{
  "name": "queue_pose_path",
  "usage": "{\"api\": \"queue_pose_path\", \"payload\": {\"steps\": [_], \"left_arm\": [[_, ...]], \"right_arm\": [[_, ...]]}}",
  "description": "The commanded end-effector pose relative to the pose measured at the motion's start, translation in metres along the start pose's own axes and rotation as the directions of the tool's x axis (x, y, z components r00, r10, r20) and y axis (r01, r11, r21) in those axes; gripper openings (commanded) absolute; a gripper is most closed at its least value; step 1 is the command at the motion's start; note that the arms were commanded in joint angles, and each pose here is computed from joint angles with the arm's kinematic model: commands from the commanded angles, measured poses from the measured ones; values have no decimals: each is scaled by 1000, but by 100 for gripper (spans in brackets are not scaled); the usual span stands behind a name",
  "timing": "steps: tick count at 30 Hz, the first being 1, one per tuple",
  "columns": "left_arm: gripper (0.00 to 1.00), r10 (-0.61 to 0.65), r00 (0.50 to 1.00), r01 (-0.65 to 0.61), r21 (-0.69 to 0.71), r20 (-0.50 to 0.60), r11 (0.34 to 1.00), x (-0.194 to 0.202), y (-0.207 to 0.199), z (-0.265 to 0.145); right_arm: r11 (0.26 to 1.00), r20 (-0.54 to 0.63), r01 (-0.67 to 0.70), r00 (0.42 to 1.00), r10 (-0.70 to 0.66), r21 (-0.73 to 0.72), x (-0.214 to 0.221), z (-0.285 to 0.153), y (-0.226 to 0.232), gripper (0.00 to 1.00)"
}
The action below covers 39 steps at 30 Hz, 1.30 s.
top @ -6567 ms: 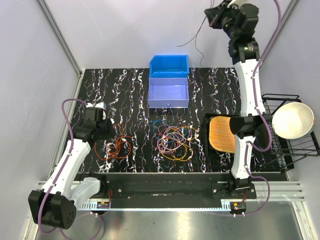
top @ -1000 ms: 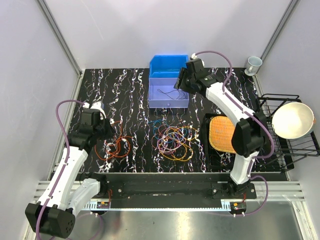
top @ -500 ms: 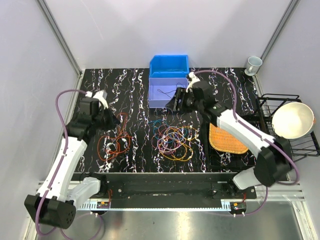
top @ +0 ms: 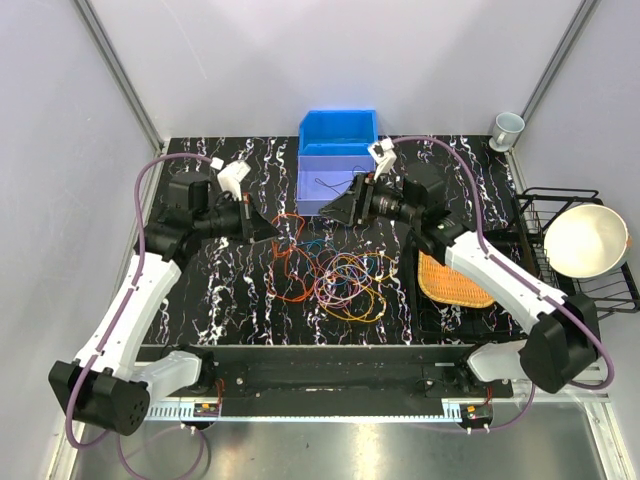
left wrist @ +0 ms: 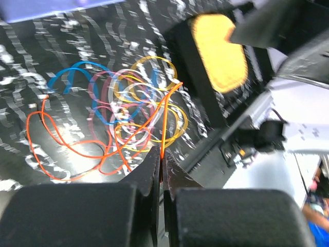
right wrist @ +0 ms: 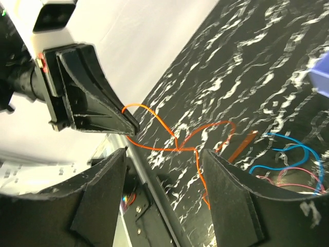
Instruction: Untangle the cables
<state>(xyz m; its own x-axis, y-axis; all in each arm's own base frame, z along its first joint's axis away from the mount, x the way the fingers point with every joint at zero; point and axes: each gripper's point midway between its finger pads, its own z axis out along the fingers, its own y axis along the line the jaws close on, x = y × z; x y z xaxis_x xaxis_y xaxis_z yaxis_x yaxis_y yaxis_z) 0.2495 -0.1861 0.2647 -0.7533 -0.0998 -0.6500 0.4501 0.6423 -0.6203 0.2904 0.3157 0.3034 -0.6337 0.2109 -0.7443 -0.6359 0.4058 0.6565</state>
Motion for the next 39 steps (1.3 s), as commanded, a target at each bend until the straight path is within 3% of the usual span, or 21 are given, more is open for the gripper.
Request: {"api": "queue_pose_path", "payload": {"steps": [1,15,22,28,30,32,33,34,35,36,37,39], "left_arm": [[0,106,993,-112,154,48,982,-15,-38,-8],[0,89,995,-96,178,44,979,-3,-40,-8],[0,80,995,-89,201,52,976,-1,-45,-7],[0,82,995,-92,207,58,974,0,-47,-7],[0,79,995,-89,206,56,975,1,-47,-6],[0,78,995,-88,201,56,976,2,-45,-4],[10,85,995,-95,195,59,976,2,-44,-4],[33,77,995,-86,154,65,984,2,-36,-2],[71,82,994,-91,125,76,988,2,-32,-2],[88,94,990,-101,68,102,993,-1,-23,-3],[99,92,991,-97,41,101,994,2,-17,-3],[99,112,986,-111,-11,123,994,2,-9,-6]], "right_arm": [[988,-48,53,997,-61,-147,0,11,22,67],[973,-105,24,993,-49,-229,20,28,33,67],[968,-105,6,994,-34,-253,22,35,42,59],[968,-98,13,994,-39,-252,24,39,47,36],[968,-89,16,995,-40,-251,22,39,49,20],[969,-82,16,996,-37,-246,21,39,50,10],[970,-75,20,996,-40,-241,18,38,50,3],[974,-59,29,997,-44,-224,14,38,50,0],[973,-29,52,998,-61,-227,4,32,59,0],[973,-11,74,997,-78,-220,-2,29,62,0],[974,14,94,996,-93,-208,-10,26,66,0],[968,49,149,989,-142,-202,-30,17,82,0]]}}
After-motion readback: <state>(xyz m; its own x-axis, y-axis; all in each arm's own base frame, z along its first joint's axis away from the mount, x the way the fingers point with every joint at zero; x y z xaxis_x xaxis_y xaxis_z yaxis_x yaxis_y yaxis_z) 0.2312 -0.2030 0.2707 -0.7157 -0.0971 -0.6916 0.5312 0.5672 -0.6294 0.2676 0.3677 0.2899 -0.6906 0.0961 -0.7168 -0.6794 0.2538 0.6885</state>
